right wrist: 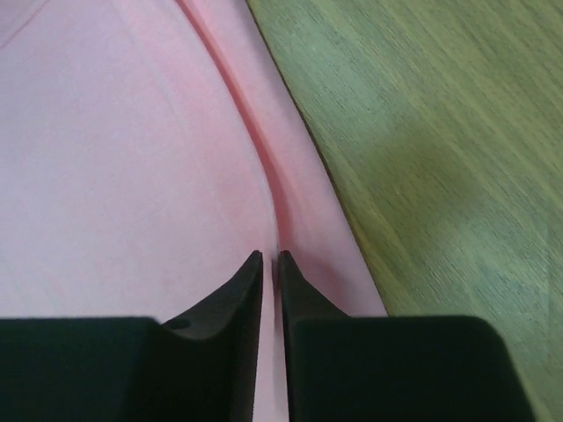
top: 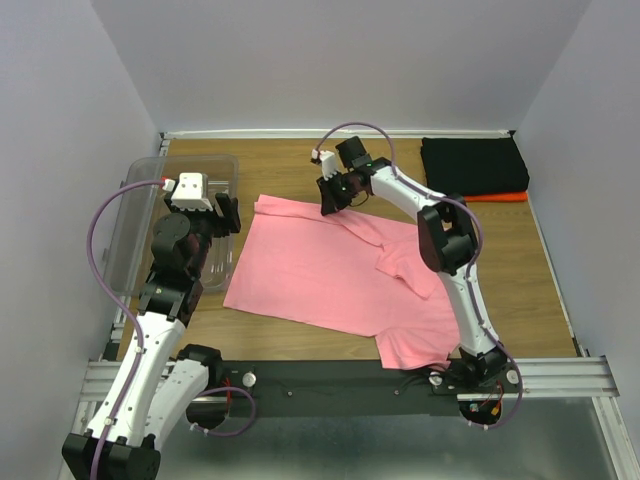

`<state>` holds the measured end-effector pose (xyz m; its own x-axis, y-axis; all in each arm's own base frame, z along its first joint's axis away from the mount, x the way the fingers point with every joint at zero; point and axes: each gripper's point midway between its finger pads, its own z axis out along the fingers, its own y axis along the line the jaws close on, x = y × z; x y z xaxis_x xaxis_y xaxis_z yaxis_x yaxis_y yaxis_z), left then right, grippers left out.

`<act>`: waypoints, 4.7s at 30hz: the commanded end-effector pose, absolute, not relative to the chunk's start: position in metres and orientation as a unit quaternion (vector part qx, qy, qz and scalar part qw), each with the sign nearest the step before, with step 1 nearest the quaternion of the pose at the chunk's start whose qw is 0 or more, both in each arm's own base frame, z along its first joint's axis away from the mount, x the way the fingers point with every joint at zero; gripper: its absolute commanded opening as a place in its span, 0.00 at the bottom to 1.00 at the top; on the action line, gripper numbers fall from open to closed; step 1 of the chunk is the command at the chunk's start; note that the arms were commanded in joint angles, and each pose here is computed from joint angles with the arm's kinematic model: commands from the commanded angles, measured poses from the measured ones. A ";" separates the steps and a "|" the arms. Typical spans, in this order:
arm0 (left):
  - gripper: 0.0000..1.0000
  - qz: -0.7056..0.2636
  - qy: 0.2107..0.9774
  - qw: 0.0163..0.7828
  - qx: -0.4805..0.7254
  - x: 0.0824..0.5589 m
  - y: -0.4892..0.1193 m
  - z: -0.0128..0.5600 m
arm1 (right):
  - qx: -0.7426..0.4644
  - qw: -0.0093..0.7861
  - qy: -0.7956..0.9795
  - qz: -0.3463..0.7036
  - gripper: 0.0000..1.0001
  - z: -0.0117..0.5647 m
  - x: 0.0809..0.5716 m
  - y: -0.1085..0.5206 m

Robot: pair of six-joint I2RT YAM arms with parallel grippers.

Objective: Fold and stack the t-shirts
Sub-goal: Fold the tshirt

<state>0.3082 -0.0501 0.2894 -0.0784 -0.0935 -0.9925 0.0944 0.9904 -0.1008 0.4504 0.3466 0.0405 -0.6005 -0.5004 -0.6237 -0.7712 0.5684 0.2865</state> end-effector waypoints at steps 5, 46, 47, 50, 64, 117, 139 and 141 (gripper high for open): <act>0.78 -0.061 0.729 0.681 0.001 0.308 -0.047 0.288 | -0.384 0.241 0.849 0.271 0.04 0.039 0.442 0.348; 0.78 -0.074 0.726 0.683 0.014 0.307 -0.053 0.291 | -0.429 0.257 0.850 0.165 0.37 0.078 0.397 0.280; 0.78 -0.074 0.726 0.684 0.014 0.307 -0.053 0.291 | -0.429 0.255 0.851 0.162 0.37 0.074 0.398 0.280; 0.78 -0.073 0.725 0.685 0.014 0.305 -0.052 0.292 | -0.426 0.254 0.856 0.145 0.37 0.067 0.405 0.277; 0.78 -0.076 0.725 0.685 0.016 0.305 -0.054 0.292 | -0.431 0.235 0.859 0.145 0.36 0.048 0.402 0.277; 0.78 -0.082 0.726 0.682 0.022 0.306 -0.057 0.291 | -0.480 0.150 0.840 0.204 0.29 0.034 0.344 0.274; 0.78 -0.125 0.687 0.714 0.053 0.286 -0.071 0.320 | 0.070 0.322 0.928 0.174 0.50 0.077 0.366 -0.069; 0.78 -0.126 0.685 0.715 0.053 0.286 -0.071 0.322 | 0.069 0.317 0.925 0.198 0.48 0.074 0.367 -0.061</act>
<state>0.2895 -0.0667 0.3167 0.0049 -0.1086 -0.9941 0.2175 0.9704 -0.1049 0.3534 -0.0682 0.0726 -0.8149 0.2060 -0.5417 0.0138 0.9413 0.3373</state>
